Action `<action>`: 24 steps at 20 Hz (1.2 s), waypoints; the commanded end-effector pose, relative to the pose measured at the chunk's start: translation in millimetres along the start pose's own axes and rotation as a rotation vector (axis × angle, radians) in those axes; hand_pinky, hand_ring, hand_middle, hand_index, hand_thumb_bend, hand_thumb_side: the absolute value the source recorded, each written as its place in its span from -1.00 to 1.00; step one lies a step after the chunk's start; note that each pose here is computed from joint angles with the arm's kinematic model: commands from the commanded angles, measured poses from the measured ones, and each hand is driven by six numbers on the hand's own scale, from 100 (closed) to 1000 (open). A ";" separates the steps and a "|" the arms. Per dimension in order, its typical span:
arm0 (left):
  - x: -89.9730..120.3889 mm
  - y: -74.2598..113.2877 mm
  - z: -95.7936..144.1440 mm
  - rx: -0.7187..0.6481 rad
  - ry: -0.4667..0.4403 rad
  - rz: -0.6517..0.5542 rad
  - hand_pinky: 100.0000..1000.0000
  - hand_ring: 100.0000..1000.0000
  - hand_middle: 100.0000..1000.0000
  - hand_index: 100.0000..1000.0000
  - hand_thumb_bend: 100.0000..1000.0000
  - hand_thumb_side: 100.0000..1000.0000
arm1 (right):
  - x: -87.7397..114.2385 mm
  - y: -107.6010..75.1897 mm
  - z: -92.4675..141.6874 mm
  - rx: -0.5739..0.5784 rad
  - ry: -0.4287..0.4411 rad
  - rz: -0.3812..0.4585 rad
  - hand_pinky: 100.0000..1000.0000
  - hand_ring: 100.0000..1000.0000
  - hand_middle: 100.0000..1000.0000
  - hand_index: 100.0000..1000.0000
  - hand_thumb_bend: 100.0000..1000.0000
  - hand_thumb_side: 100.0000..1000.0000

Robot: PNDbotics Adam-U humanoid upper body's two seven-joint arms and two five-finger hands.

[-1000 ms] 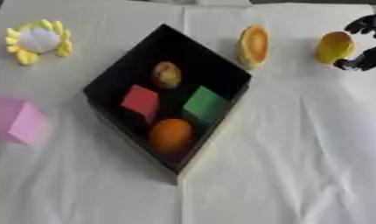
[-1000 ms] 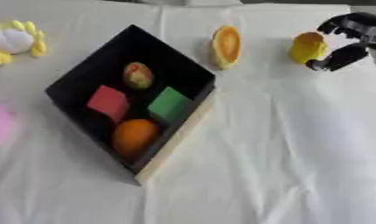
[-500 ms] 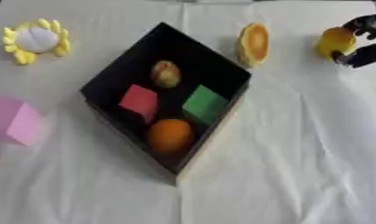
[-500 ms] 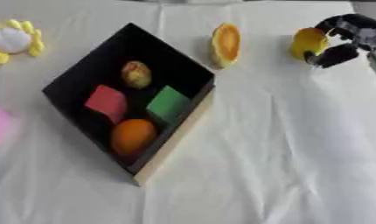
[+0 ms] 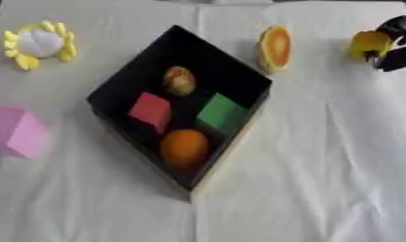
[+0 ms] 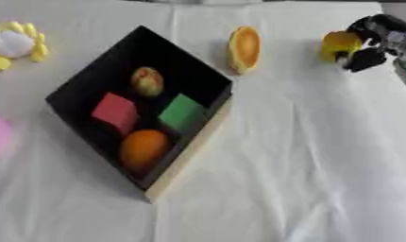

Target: Pick up objects on the table and place them in the box.

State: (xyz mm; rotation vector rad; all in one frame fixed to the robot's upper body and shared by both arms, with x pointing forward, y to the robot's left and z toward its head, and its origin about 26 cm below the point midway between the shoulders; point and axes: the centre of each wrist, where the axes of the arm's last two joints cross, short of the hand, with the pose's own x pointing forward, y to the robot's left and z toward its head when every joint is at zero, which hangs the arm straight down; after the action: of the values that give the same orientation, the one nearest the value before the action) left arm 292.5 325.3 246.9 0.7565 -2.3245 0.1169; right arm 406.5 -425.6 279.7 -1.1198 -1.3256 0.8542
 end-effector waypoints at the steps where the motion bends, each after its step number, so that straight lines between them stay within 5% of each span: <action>1: 5.8 4.0 -4.0 0.001 -0.022 -0.007 0.59 0.38 0.38 0.74 -0.92 0.07 | 15.7 -31.4 11.4 -0.122 -0.065 0.003 0.52 0.29 -0.13 -0.06 -1.00 -1.00; 4: 5.9 4.5 -4.3 0.000 -0.026 -0.011 0.59 0.38 0.38 0.74 -0.92 0.06 | 55.4 -51.9 35.3 -0.197 -0.216 0.026 0.52 0.20 -0.14 -0.08 -1.00 -1.00; 5: 5.9 4.6 -4.3 -0.001 -0.027 -0.012 0.59 0.38 0.38 0.74 -0.92 0.06 | 73.5 -58.5 47.8 -0.208 -0.292 0.040 0.52 0.18 -0.13 -0.07 -1.00 -0.85; 6: 5.9 4.6 -4.3 -0.001 -0.027 -0.012 0.59 0.38 0.38 0.74 -0.92 0.07 | 89.6 -63.5 60.6 -0.211 -0.355 0.055 0.52 0.18 -0.13 -0.06 -1.00 -1.00; 12: 7.5 2.6 -5.4 -0.018 -0.033 -0.008 0.59 0.38 0.38 0.74 -0.93 0.07 | 174.5 -69.0 129.3 -0.092 -0.711 0.151 0.53 0.21 -0.07 0.03 -1.00 -1.00; 18: 9.4 1.1 -7.0 -0.032 -0.040 -0.003 0.59 0.39 0.38 0.73 -0.93 0.06 | 233.0 -55.0 145.2 0.095 -0.944 0.226 0.54 0.22 -0.05 0.07 -1.00 -1.00; 24: 11.3 -0.8 -8.5 -0.041 -0.047 0.005 0.59 0.39 0.38 0.73 -0.93 0.06 | 270.0 -44.3 153.4 0.195 -1.064 0.265 0.54 0.23 -0.02 0.10 -1.00 -1.00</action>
State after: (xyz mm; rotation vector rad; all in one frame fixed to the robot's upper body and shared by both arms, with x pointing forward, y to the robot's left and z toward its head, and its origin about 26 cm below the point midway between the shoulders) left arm 294.2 320.7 249.7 0.7273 -2.3341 0.0860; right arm 280.0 -165.1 383.5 -0.6789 -1.8794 1.8581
